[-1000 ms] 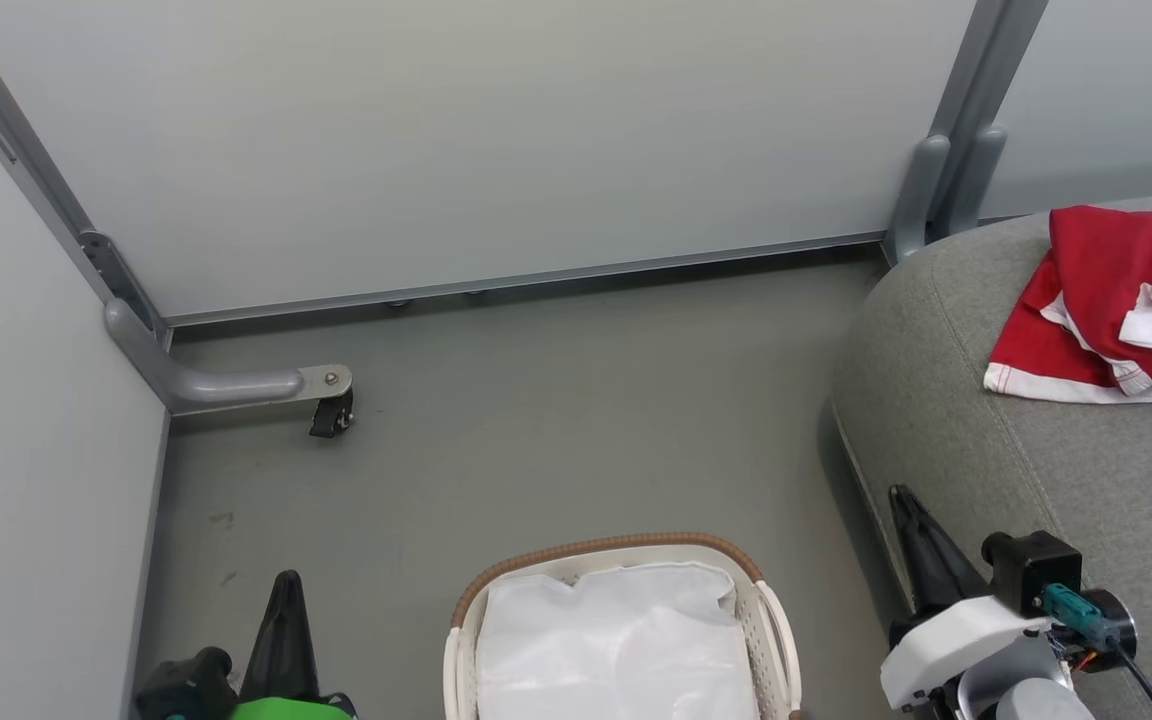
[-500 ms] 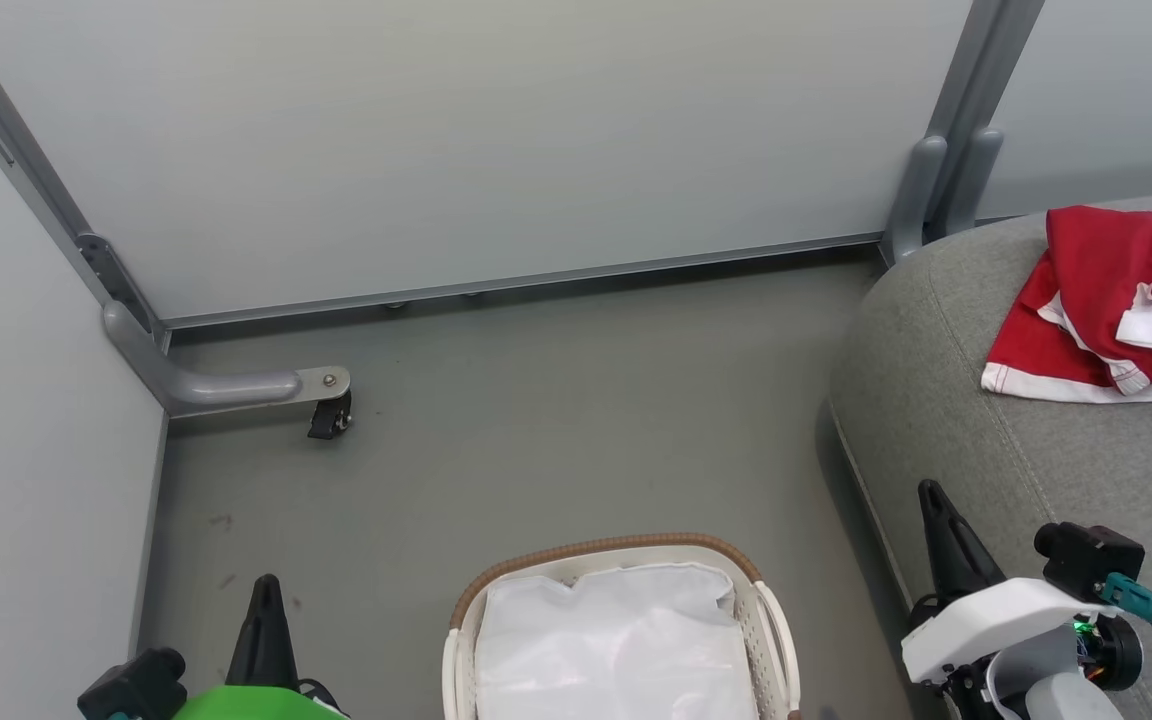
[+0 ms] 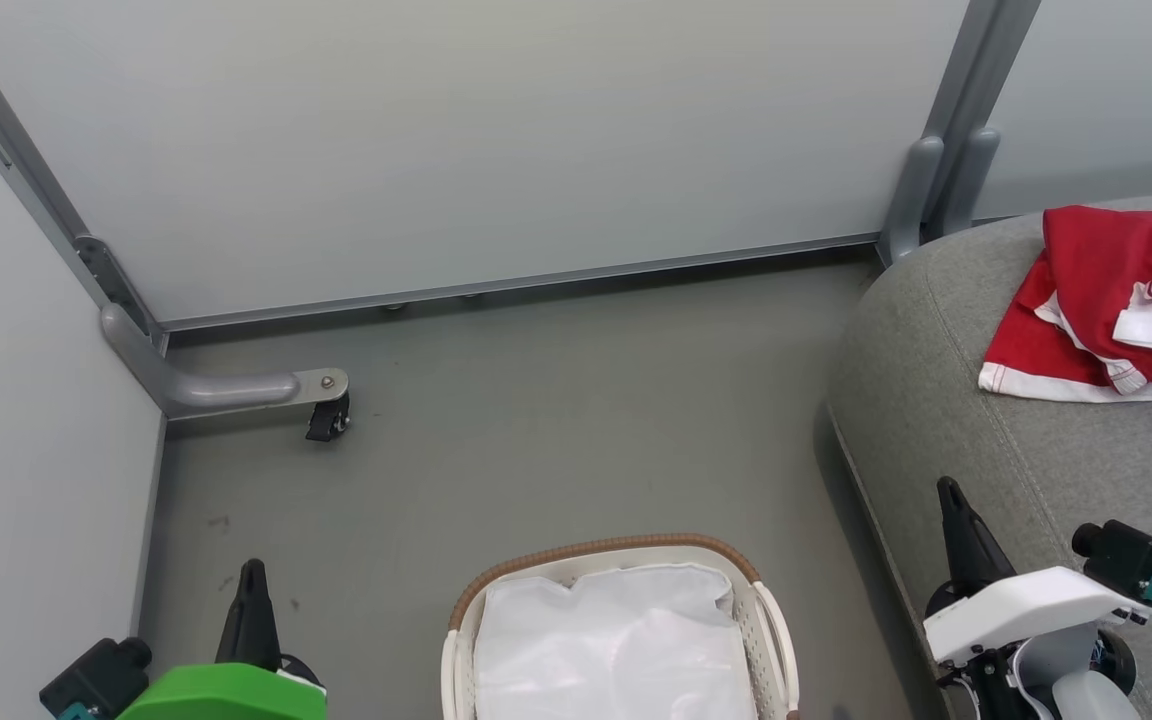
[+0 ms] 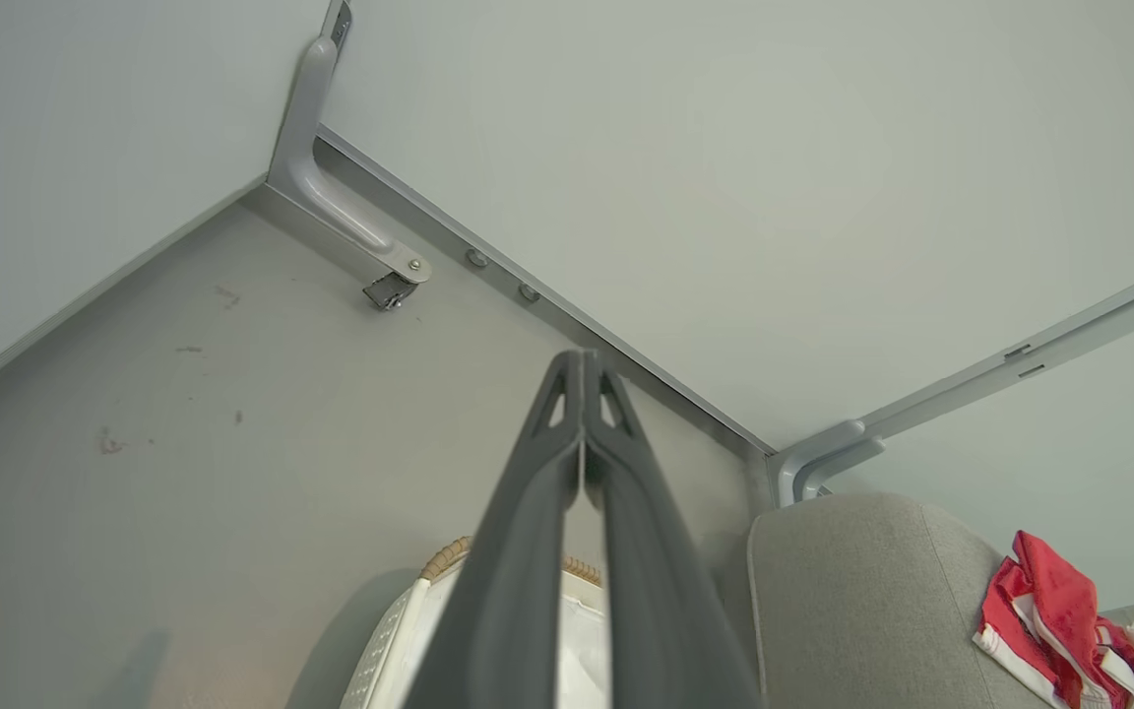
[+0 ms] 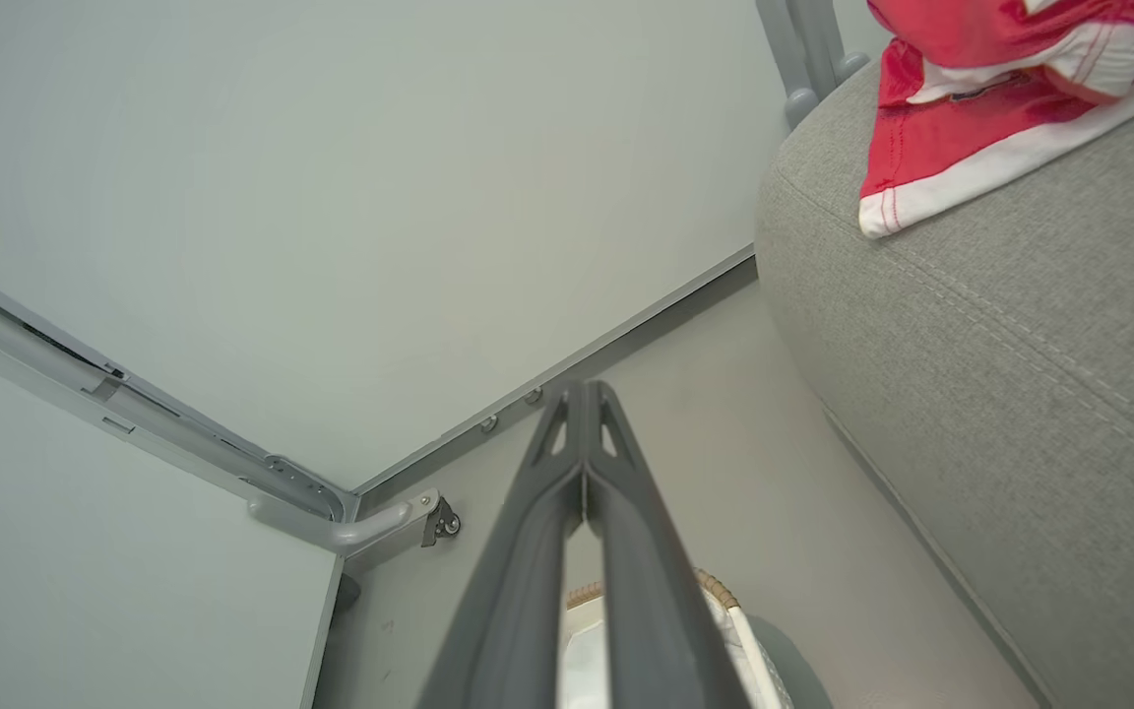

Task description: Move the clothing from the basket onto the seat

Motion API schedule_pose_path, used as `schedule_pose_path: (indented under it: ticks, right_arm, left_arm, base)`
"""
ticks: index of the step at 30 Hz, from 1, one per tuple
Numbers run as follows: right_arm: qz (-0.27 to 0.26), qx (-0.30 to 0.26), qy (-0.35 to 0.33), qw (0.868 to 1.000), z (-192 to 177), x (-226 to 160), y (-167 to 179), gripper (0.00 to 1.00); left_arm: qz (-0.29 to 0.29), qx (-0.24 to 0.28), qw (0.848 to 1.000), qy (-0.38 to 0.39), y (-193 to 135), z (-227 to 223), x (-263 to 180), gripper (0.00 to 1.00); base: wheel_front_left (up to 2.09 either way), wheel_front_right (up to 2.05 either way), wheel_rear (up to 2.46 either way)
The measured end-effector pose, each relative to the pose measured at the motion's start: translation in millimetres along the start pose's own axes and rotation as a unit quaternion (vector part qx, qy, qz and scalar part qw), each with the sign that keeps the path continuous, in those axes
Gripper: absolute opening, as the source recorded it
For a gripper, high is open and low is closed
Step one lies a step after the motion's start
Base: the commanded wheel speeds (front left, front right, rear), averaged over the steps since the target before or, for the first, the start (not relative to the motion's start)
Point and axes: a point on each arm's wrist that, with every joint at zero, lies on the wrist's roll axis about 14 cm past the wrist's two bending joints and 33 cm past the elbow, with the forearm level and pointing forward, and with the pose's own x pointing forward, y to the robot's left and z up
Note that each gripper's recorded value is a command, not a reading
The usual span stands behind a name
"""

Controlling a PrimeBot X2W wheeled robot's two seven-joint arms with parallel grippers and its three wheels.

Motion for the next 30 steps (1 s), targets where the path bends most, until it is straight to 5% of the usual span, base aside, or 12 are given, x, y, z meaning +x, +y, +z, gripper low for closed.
schedule_pose_path:
  ticks: [30]
  right_arm:
    - [-0.017, 0.19, -0.005, 0.982, 11.3, -0.2, -8.5, 0.0]
  left_arm:
    - [-0.015, -0.166, 0.986, 0.001, -8.1, 16.8, 13.0, 0.0]
  base:
    - [0.0, 0.0, 0.0]
